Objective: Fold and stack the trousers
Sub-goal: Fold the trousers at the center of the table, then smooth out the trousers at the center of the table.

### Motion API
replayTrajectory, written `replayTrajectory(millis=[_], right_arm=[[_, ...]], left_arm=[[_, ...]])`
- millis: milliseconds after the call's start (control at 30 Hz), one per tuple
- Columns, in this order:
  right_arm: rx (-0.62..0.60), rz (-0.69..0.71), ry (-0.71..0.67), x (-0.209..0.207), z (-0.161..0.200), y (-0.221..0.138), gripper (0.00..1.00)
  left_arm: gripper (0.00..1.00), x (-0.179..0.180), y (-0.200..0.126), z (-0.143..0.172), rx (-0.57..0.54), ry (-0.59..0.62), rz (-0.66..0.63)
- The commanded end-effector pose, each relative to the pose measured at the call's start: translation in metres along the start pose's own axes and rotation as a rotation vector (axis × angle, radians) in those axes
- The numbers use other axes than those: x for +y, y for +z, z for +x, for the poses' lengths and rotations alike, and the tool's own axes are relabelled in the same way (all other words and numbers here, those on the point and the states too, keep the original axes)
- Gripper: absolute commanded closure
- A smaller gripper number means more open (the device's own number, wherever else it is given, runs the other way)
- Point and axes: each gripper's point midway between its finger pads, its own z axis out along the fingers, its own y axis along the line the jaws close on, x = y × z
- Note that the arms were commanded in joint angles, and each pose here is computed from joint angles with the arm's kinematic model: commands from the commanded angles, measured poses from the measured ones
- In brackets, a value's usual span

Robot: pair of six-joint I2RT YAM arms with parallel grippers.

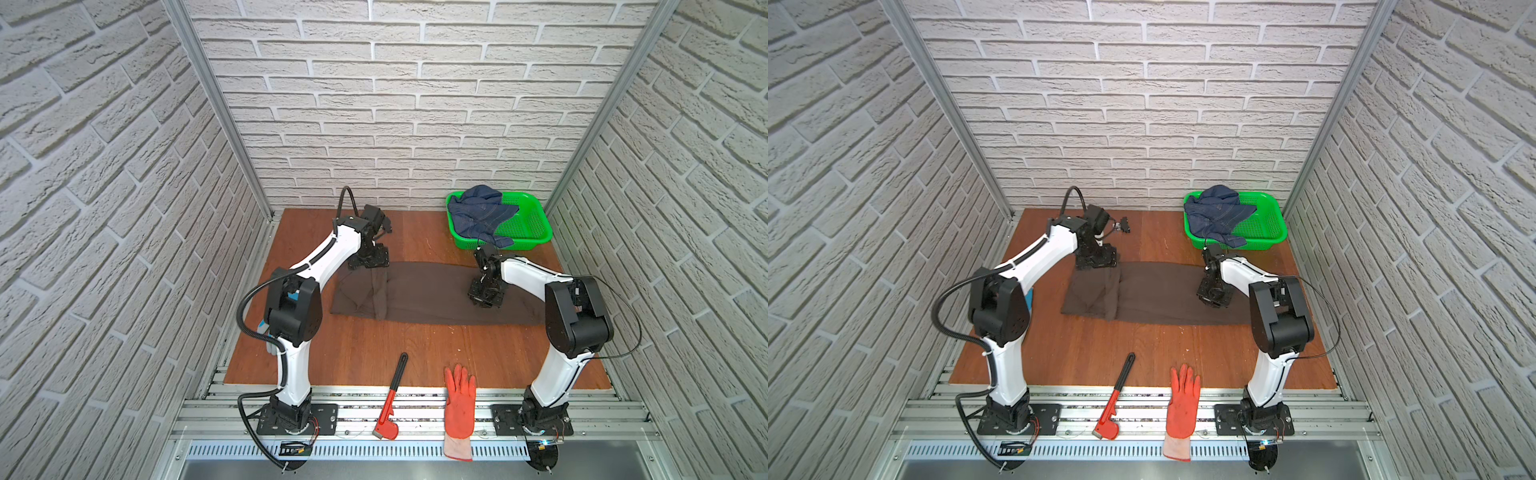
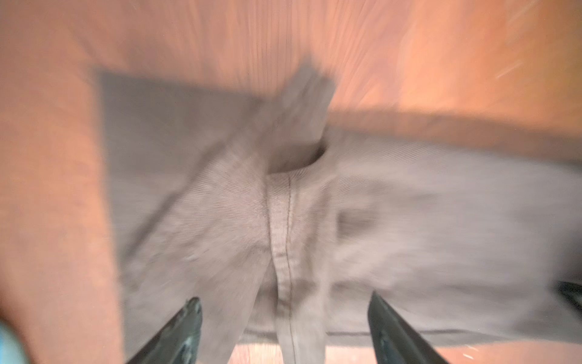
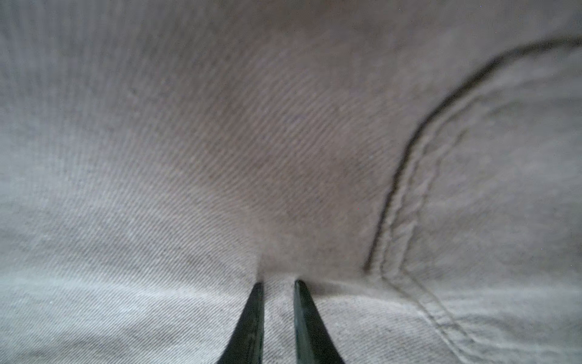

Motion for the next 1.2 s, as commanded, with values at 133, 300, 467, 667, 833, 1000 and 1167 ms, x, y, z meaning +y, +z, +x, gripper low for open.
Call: replayTrajectory(millis=[133,300,467,667,833,1000,1167], right_arm=[[-0.011,-0.023,-0.011,0.001,0.002,-0.012,0.80],[-0.010,-0.021,-0.015,0.000,0.003,-0.014,0.80],[-0.018,-0.025,-0.014,0.000,0.003,-0.017,0.80],[-0.015,-0.050,-0.019,0.005,0.003,-0.020,0.82],[-0.021,-0.093,-0.066,0.023,0.007,-0.032,0.84],[-0.040,-0.134,-0.207,0.069,0.026,-0.046,0.84],[-0.036,-0.138,-0.275,0.095,0.039,-0.048,0.84]], left_arm=[[0.12,0.052,0.026,0.004,0.063,-0.125,0.044],[0.18,0.047,0.068,0.013,0.155,-0.192,0.191],[0.20,0.052,0.089,0.032,0.205,-0.256,0.217],[0.71,0.025,0.078,0.038,0.184,-0.230,0.317],[0.98,0.000,0.060,0.046,0.173,-0.131,0.314],[1.00,0.014,0.056,0.046,0.158,-0.127,0.266],[1.00,0.091,0.025,0.025,0.054,-0.170,0.051]])
